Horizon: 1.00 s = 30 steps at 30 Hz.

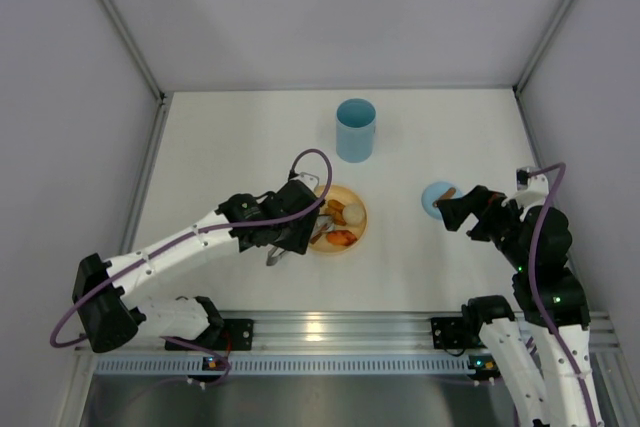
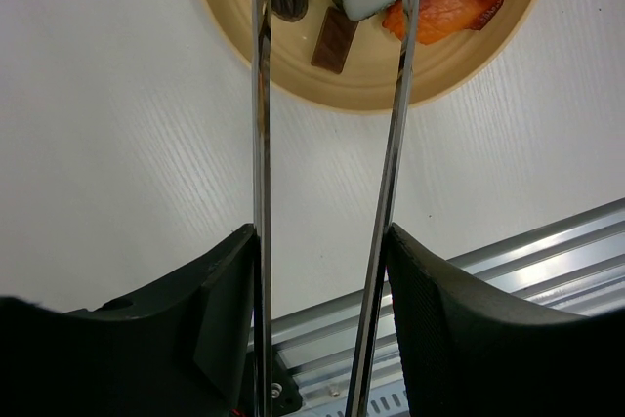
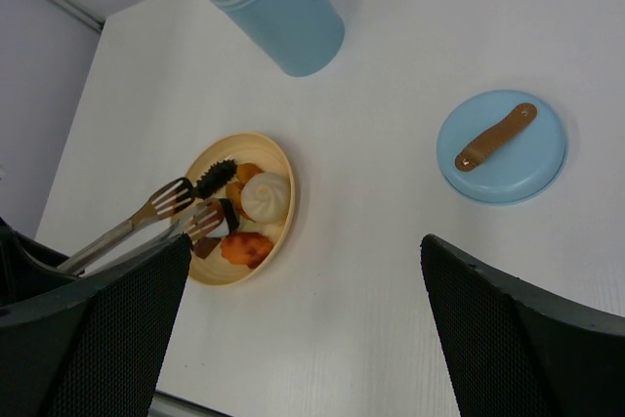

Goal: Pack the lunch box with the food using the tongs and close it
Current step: Pick up the fake food from the plate.

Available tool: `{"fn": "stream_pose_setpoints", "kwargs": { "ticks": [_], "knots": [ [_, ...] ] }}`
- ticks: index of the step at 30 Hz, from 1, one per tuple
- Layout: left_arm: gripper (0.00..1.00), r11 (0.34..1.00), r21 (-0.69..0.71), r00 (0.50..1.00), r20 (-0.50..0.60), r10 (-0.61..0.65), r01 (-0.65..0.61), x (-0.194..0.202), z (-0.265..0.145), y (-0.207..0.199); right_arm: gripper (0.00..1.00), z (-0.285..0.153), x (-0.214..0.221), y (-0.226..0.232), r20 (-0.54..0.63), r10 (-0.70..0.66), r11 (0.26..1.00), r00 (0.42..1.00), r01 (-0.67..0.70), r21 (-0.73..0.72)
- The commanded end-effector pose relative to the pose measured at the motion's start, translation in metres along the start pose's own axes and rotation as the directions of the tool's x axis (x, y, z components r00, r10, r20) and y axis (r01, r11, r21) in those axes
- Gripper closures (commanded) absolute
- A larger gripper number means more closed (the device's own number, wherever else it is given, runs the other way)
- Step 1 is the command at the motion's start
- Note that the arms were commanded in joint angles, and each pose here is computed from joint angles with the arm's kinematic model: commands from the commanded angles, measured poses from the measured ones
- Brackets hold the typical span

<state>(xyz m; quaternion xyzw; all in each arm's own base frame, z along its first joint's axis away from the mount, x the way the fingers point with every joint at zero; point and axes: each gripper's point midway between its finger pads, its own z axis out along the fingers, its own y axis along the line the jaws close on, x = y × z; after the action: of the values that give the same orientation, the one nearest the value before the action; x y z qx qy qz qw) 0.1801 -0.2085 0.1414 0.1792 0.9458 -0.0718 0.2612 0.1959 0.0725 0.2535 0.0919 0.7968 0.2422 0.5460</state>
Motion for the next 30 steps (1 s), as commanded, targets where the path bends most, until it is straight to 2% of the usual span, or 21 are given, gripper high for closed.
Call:
{"fn": "stream_pose_setpoints", "kwargs": {
  "ticks": [1, 26, 30],
  "knots": [
    [0.42, 0.999, 0.039, 0.999, 0.039, -0.028, 0.026, -0.008, 0.000, -0.009, 0.01, -0.004, -0.010, 0.003, 0.037, -0.003, 1.000, 0.999, 0.003, -0.003],
    [0.42, 0.999, 0.040, 0.999, 0.014, -0.033, 0.032, 0.000, 0.012, -0.011, 0.01, -0.004, -0.007, 0.000, 0.030, -0.005, 1.000, 1.000, 0.005, 0.004],
    [0.47, 0.999, 0.041, 0.999, 0.015, -0.030, 0.030, -0.002, 0.013, -0.012, 0.01, -0.003, -0.007, 0.000, 0.028, -0.005, 1.000, 1.000, 0.005, 0.007]
  ]
}}
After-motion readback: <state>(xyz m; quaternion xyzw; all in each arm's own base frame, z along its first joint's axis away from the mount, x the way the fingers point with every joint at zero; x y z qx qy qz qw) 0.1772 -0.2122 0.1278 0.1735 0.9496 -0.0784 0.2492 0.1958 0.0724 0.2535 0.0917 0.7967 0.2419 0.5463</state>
